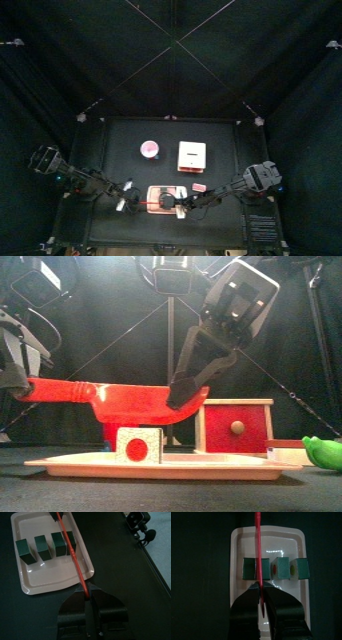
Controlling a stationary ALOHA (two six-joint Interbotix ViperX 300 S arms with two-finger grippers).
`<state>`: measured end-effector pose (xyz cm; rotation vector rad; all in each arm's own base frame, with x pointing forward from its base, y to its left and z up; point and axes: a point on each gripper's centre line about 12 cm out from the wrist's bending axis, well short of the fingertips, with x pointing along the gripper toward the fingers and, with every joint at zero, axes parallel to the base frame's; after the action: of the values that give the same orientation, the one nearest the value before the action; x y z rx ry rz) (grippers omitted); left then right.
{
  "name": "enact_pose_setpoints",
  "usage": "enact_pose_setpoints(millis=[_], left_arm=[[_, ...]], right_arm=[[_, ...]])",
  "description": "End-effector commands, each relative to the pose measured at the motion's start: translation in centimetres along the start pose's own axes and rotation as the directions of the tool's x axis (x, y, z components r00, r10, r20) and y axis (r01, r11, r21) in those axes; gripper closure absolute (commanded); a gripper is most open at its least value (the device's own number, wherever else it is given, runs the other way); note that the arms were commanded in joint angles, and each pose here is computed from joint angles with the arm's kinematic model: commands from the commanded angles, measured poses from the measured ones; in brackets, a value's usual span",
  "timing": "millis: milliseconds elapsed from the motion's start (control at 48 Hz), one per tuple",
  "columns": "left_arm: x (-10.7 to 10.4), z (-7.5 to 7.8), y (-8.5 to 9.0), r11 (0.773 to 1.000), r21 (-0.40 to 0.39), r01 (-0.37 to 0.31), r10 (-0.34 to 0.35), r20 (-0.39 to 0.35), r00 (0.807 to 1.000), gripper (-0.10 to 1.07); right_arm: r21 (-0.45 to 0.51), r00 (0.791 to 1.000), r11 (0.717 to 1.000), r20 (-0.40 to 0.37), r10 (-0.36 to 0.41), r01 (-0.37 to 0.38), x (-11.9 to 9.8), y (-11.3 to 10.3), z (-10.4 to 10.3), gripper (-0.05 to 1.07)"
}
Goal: Cut sushi roll
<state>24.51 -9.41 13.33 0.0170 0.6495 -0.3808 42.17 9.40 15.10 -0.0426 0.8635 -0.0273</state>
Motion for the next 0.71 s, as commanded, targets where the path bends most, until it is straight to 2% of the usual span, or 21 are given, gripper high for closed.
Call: enact_pose_setpoints(millis=[0, 396, 688], left_arm=[[0.08, 0.59, -0.15, 1.0, 0.008, 0.007, -0.007, 0.02, 1.0, 0.65], [0.38, 0.14, 0.23, 1.0, -0.002, -0.004, 0.004, 0.0, 1.0, 0.65], [0.27, 0.58, 0.18, 1.0, 0.004, -0.002, 0.002, 0.015, 1.0, 0.65]], right_arm=[[0.008, 0.999, 1.0, 0.032, -0.001, 0.0, -0.7, -0.24, 1.19, 0.61], [0.004, 1.0, 1.0, 0.022, -0.003, 0.003, -0.28, -0.2, 0.94, 0.61], [-0.005, 0.999, 1.0, 0.038, 0.008, -0.007, -0.81, 0.31, 1.33, 0.61]])
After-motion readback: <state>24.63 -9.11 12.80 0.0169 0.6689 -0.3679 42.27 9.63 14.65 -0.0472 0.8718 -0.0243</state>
